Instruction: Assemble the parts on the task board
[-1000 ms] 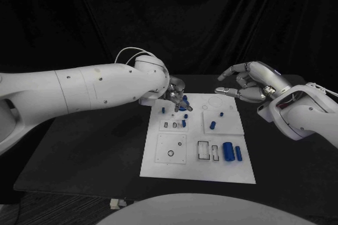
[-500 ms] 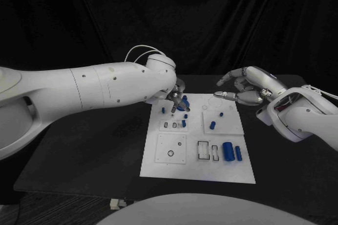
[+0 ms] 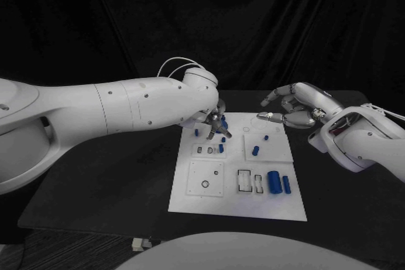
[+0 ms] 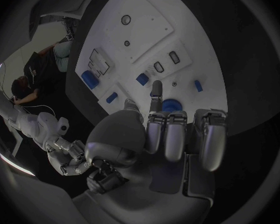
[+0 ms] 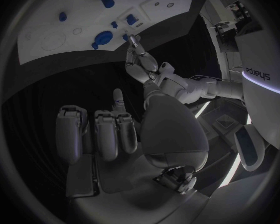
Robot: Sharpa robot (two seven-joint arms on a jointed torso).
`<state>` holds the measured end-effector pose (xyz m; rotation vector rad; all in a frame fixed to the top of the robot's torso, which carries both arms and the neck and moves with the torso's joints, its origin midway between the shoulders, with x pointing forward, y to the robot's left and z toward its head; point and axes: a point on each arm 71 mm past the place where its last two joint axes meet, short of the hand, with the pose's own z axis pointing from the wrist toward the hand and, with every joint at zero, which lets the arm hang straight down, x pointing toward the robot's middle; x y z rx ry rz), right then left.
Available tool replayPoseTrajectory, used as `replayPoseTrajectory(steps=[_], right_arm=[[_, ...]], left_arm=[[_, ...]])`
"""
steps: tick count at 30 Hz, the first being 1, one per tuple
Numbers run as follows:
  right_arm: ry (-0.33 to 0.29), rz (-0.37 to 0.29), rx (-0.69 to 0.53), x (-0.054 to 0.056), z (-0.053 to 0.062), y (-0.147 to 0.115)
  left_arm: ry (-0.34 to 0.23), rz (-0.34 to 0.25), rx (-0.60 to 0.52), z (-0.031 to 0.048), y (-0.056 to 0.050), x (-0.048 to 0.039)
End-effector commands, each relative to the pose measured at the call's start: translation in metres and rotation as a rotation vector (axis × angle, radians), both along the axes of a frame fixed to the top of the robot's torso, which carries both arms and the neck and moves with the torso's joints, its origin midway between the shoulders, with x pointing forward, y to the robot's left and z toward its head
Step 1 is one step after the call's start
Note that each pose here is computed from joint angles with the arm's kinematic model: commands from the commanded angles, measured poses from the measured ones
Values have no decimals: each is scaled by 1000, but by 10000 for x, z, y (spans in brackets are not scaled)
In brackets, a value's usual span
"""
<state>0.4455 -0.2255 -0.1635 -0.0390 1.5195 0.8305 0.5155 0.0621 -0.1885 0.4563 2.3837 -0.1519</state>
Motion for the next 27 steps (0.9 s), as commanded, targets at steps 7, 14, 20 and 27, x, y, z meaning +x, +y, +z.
replayPoseTrajectory(steps=[7,14,20,27], right_arm=[[17,-14,-19,4,-31,-4],[20,-12,-22,0,-45,-3],[22,-11,-24,1,-52,0],[23,-12,-26,3,-56,-4]], left_arm=[[31,9,-7,-101,-33,-41],[36,15,-14,-169,-45,-59],[42,18,-19,-216,-56,-71],[40,26,-33,-265,-61,-78]])
